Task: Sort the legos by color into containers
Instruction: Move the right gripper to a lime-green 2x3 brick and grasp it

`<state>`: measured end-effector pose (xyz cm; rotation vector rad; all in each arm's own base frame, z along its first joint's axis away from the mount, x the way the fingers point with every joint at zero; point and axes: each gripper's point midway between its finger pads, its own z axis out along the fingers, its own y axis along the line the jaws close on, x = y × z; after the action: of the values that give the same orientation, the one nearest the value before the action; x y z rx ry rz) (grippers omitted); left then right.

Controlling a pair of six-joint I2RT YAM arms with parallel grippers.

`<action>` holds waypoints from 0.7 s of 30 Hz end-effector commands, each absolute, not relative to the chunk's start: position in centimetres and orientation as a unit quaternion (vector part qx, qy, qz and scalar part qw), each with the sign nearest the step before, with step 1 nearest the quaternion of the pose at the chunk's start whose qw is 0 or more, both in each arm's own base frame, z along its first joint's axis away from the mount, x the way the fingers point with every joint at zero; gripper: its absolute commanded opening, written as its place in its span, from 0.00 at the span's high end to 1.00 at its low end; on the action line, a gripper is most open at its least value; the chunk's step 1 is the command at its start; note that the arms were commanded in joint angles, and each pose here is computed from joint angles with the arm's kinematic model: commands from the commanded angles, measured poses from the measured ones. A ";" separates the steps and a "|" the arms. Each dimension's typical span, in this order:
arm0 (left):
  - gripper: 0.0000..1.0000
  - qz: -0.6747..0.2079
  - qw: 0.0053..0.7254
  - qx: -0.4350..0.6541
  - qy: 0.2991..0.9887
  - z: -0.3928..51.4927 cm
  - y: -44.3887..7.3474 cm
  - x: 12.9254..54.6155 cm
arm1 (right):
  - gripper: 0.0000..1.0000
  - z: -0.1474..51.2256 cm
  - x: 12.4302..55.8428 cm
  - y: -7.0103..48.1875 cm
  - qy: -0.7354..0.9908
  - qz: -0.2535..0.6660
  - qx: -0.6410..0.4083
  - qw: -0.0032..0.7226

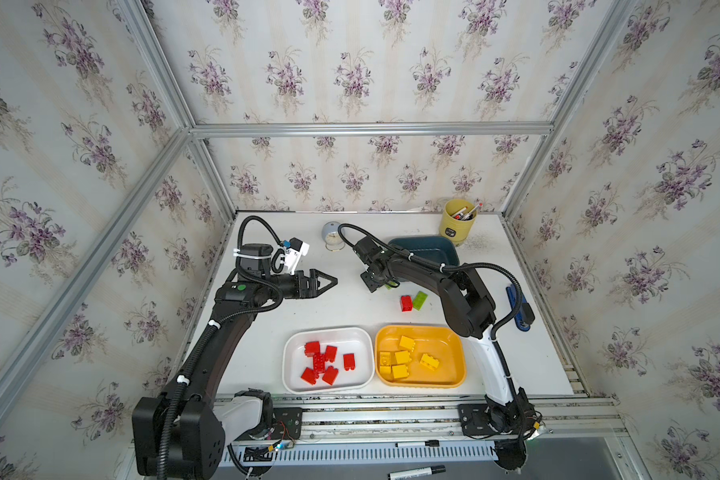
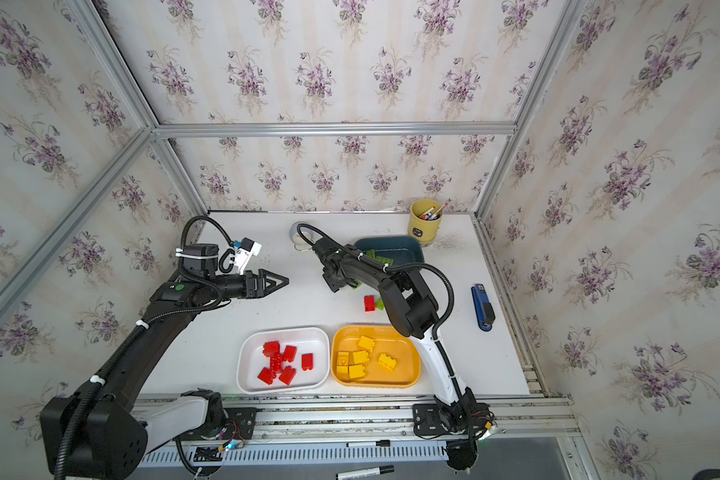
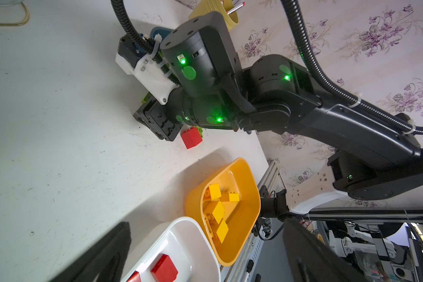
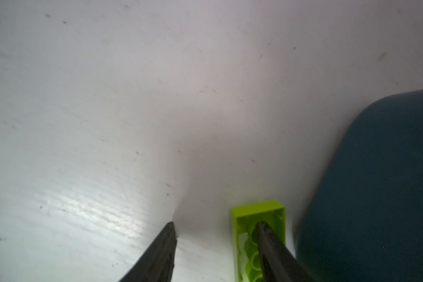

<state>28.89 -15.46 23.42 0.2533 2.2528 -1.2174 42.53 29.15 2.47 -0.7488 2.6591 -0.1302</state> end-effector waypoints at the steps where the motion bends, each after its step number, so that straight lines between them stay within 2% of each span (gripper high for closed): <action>1: 0.01 -0.456 0.282 0.103 0.838 23.6 -15.5 28.9 | 0.45 2.5 41.3 29.5 0.950 -0.021 -0.263 0.167; 11: 0.01 -0.456 0.278 0.101 0.839 23.5 -15.5 29.0 | 0.49 3.6 38.5 31.3 0.952 0.051 -0.262 0.147; 15: 0.01 -0.457 0.278 0.103 0.839 23.6 -15.5 29.2 | 0.49 5.5 38.0 31.7 0.948 0.066 -0.266 0.161; 18: 0.01 -0.456 0.278 0.103 0.839 23.6 -15.5 29.2 | 0.46 6.9 38.5 30.6 0.940 0.037 -0.280 0.190; 21: 0.01 -0.456 0.277 0.102 0.840 23.4 -15.5 29.1 | 0.37 6.4 38.8 29.2 0.928 -0.003 -0.319 0.192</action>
<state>29.07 -15.44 23.01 0.2450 2.2774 -1.2226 38.23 30.37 6.52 -0.8058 2.6516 0.1012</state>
